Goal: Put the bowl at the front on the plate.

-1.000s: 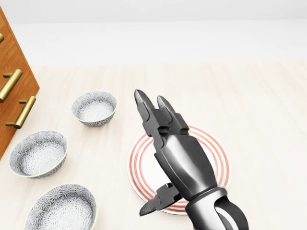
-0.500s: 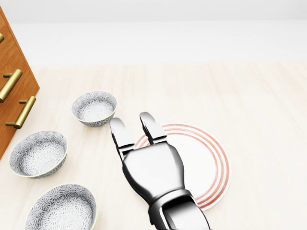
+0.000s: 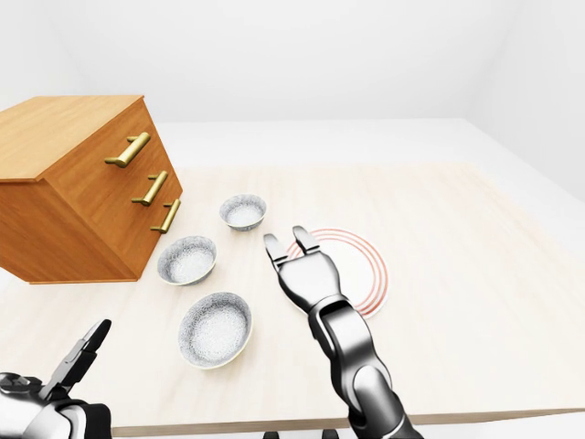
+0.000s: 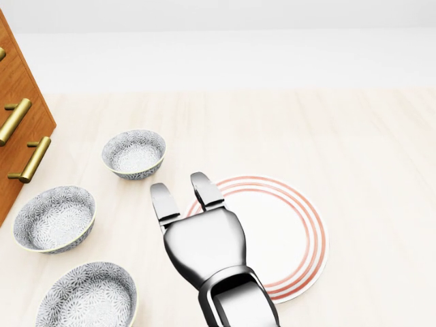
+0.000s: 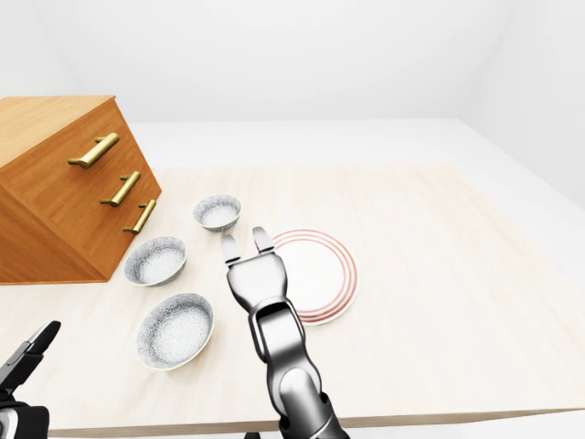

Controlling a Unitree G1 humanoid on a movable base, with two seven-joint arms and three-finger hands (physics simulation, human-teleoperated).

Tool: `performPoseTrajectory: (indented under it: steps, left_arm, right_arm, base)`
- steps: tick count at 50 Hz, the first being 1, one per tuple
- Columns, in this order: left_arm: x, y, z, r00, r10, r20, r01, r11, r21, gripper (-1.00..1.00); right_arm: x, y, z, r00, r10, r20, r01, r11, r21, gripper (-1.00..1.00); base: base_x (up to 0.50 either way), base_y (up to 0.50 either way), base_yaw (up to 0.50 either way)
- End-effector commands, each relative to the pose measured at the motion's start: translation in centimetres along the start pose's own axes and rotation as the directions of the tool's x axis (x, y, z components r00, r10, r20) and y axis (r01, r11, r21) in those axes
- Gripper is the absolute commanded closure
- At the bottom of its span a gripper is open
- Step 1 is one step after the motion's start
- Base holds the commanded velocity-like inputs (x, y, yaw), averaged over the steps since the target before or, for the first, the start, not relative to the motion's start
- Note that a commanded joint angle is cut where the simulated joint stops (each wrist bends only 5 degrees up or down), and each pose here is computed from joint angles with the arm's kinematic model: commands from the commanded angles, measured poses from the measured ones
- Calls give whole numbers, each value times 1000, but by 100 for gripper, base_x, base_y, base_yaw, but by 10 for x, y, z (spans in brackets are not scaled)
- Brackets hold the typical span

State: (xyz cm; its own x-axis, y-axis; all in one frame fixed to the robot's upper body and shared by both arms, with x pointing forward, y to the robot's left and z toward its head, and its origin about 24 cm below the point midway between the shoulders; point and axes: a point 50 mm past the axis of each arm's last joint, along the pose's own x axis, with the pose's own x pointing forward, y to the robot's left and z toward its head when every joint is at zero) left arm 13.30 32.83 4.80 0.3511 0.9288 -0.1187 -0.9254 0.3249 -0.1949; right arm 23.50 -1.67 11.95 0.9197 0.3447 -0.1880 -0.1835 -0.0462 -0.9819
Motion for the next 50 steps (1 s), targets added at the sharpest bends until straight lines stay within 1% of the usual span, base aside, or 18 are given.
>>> performPoseTrajectory:
  steps: [1,7,27,28,29,32,33,35,36,38,41,49,50]
  left_arm:
    - [0,0,0,1000,2,1,-2,1000,3,-100]
    - [0,0,0,1000,0,1,0,1000,5,-100]
    - [0,0,-1,1000,0,-3,0,1000,8,-100]
    - [0,0,-1,1000,0,-2,0,1000,7,-100]
    - [0,0,0,1000,-1,2,1,1000,5,-100]
    - [0,-1,-2,1000,-1,-4,1,1000,7,-100]
    - [0,-1,-1,1000,-2,0,2,1000,5,-100]
    - [0,0,1,1000,-2,7,2,1000,2,-100]
    - [0,-1,0,1000,-3,5,3,1000,8,-100]
    - [1,-1,0,1000,-2,5,2,1000,9,-100]
    - [0,-1,0,1000,-1,5,1,1000,10,-100]
    - [0,-2,-1,1000,-4,1,4,1000,15,-100]
    - [0,-2,-2,1000,-3,0,3,1000,17,-100]
  right_arm:
    - [4,4,5,999,46,27,-46,999,6,-100]
    - [6,5,4,998,60,25,-60,998,8,-100]
    - [5,4,2,998,57,21,-57,998,13,-100]
    - [5,3,3,999,33,20,-33,999,13,-100]
    - [6,2,5,999,34,35,-35,999,21,-100]
    - [7,2,7,998,56,28,-55,998,-18,-100]
    - [6,-1,10,998,42,36,-41,999,-11,-100]
    - [5,-1,13,997,50,58,-50,999,-5,-100]
    - [4,-4,16,998,37,54,-36,999,-29,-100]
    - [4,-4,19,997,35,66,-34,999,-19,-100]
    - [1,-12,23,997,3,78,-1,1000,-26,-100]
    - [0,-5,33,994,32,109,-28,999,-33,-100]
    - [-2,-3,35,991,36,126,-34,999,-22,-100]
  base:
    - [0,0,0]
    - [0,0,0]
    - [0,0,0]
    - [0,0,0]
    - [0,0,0]
    - [0,0,0]
    - [0,0,0]
    - [0,0,0]
    - [0,0,0]
    - [0,0,0]
    - [0,0,0]
    - [0,0,0]
    - [0,0,0]
